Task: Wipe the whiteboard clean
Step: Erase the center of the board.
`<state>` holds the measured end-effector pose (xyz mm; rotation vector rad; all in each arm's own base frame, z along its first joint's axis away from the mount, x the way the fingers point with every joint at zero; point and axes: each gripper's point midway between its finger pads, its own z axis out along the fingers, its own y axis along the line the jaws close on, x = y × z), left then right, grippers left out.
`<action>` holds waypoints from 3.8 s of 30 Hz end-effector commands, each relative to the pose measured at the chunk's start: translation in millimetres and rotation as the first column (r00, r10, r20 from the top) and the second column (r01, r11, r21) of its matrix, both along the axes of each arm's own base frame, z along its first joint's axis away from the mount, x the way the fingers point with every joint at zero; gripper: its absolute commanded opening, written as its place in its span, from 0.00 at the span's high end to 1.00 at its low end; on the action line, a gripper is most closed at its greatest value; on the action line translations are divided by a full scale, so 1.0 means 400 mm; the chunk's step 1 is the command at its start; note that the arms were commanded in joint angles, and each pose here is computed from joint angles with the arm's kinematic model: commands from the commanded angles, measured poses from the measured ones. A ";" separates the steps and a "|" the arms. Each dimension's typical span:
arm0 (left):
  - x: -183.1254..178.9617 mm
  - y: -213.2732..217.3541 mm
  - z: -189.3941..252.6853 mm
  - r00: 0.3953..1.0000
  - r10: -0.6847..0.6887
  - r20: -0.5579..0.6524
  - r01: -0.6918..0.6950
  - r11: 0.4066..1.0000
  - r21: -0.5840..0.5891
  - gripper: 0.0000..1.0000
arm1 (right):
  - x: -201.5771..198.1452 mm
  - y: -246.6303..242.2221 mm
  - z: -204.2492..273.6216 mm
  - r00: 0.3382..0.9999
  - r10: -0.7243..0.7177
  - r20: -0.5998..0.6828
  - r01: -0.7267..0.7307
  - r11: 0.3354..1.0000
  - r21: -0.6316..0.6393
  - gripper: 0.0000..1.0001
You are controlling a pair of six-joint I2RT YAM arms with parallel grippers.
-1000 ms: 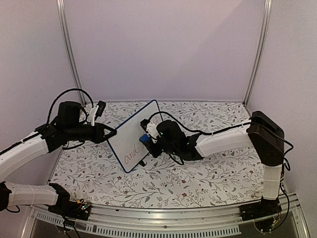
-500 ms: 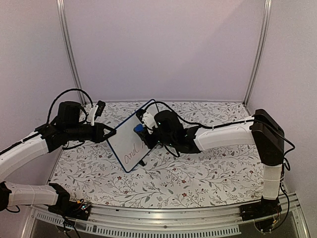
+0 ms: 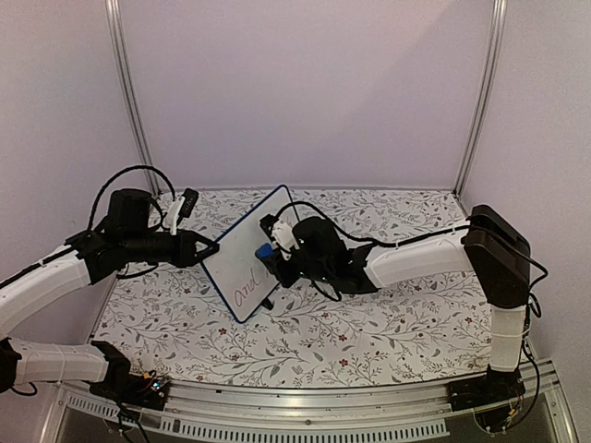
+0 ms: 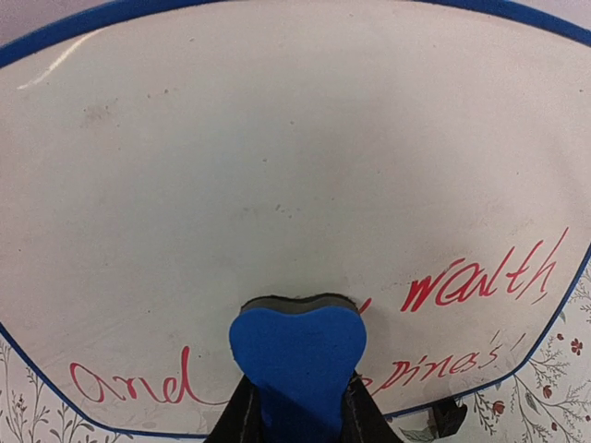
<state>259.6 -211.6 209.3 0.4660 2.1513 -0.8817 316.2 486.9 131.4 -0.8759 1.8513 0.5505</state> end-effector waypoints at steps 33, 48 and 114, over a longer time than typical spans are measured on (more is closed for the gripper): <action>0.211 -0.076 0.095 0.995 0.104 -0.001 -0.103 0.987 0.127 0.09 | 0.061 -0.187 0.195 0.982 -0.188 0.030 0.179 0.967 0.180 0.81; 0.215 -0.111 0.013 0.998 0.063 -0.027 -0.059 0.991 0.123 0.31 | 0.068 -0.106 0.160 0.995 0.012 -0.101 0.028 0.922 0.387 0.82; 0.198 -0.142 -0.059 0.995 0.015 -0.095 -0.004 0.993 0.117 1.00 | 0.008 -0.013 -0.131 0.990 -0.019 -0.141 0.024 0.999 0.037 0.83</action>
